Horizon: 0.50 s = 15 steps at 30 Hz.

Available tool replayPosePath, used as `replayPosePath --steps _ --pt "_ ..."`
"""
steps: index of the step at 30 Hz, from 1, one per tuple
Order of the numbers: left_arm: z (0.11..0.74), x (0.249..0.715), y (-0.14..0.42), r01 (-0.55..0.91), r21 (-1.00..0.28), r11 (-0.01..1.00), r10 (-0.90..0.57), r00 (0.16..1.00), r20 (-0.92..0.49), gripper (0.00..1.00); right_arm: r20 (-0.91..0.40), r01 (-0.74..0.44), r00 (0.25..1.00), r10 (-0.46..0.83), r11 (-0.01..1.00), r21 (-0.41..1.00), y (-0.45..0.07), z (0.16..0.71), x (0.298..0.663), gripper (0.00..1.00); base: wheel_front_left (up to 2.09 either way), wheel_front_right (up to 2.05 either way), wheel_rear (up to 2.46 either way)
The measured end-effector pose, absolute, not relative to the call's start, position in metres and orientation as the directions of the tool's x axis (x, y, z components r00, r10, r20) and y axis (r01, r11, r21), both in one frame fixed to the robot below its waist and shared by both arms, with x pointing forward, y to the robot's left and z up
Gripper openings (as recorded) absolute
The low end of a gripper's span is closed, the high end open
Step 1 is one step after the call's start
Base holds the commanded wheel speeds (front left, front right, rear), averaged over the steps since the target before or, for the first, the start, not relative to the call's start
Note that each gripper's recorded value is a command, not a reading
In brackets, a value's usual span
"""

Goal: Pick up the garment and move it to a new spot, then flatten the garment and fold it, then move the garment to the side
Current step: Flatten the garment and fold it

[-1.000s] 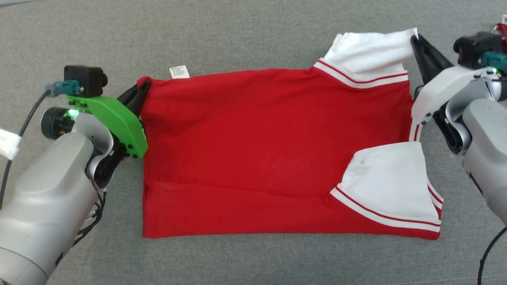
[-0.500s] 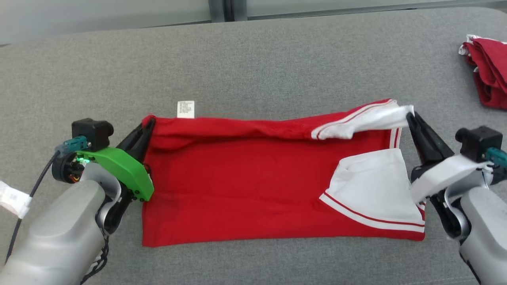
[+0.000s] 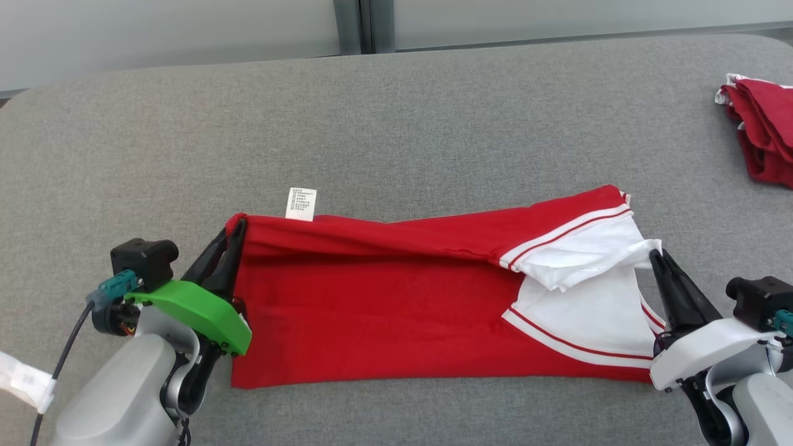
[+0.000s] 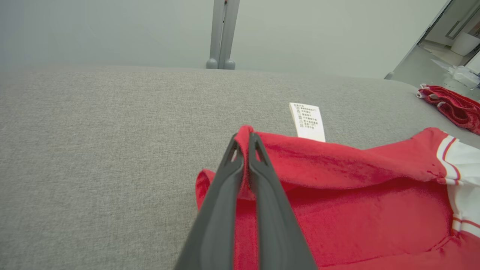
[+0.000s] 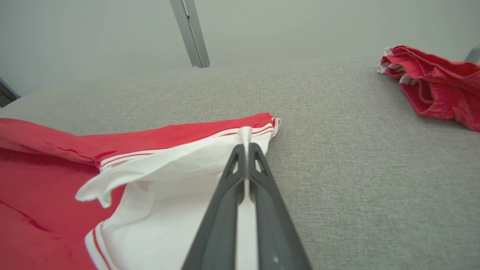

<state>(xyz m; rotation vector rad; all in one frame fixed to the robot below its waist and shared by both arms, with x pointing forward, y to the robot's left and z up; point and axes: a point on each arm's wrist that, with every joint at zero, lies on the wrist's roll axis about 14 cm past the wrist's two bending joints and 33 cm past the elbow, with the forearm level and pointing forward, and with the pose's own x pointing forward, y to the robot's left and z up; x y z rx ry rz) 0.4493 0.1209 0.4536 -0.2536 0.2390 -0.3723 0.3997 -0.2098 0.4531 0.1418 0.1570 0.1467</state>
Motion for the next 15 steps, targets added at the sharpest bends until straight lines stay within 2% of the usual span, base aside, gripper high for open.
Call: replayPosePath --steps 1,11,15 --pt "0.455 0.448 0.122 0.317 -0.292 0.902 -0.376 0.910 -0.174 1.00 -0.140 -0.130 0.979 0.151 0.980 0.153 -0.211 0.455 0.398 1.00 0.00 0.00 0.00" --pt "0.464 0.425 0.144 0.211 -0.314 0.926 -0.256 0.960 -0.111 1.00 -0.128 -0.084 0.986 0.106 0.982 0.167 -0.221 0.462 0.380 1.00 0.00 0.00 0.00" --pt "0.483 0.423 0.161 0.159 -0.277 0.948 -0.177 0.983 -0.039 1.00 -0.147 -0.083 0.984 0.105 0.985 0.149 -0.222 0.460 0.382 1.00 0.00 0.00 0.00"
